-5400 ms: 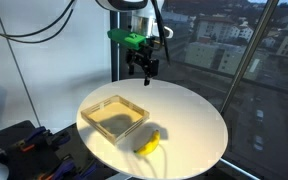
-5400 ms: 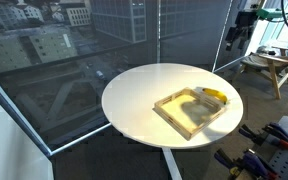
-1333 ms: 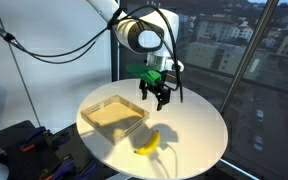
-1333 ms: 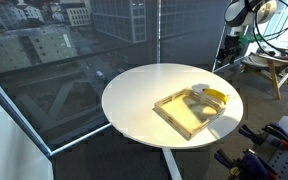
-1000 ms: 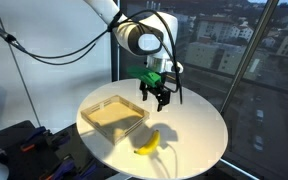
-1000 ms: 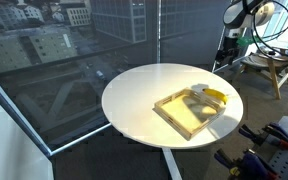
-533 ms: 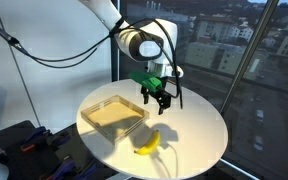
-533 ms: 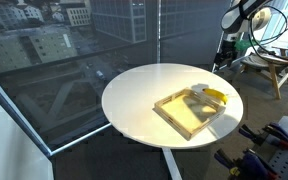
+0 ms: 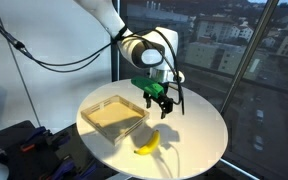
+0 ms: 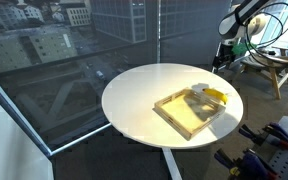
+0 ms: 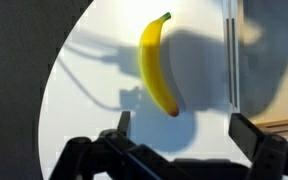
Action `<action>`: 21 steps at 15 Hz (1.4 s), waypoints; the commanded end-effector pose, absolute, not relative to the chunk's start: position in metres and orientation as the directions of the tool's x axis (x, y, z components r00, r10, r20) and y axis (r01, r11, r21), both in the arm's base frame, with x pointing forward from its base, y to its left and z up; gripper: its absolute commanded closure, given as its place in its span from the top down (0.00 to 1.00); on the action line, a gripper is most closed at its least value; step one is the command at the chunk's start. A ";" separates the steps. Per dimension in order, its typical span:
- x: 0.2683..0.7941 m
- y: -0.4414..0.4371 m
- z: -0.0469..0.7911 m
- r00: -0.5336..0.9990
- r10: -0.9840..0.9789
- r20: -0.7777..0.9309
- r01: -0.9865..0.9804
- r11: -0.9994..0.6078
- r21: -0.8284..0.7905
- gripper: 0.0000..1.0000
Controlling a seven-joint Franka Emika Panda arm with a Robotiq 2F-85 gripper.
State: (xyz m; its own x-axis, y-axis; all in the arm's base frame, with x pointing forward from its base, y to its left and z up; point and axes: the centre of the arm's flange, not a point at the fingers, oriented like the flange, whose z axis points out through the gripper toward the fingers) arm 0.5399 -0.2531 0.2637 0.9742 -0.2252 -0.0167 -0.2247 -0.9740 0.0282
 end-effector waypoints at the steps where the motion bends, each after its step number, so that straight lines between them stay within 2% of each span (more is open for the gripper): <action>1: 0.550 -0.263 0.256 0.969 -0.246 0.003 -0.246 -0.969 0.025 1.00; 21: 0.557 -0.270 0.197 0.970 -0.237 -0.054 -0.236 -0.971 0.025 1.00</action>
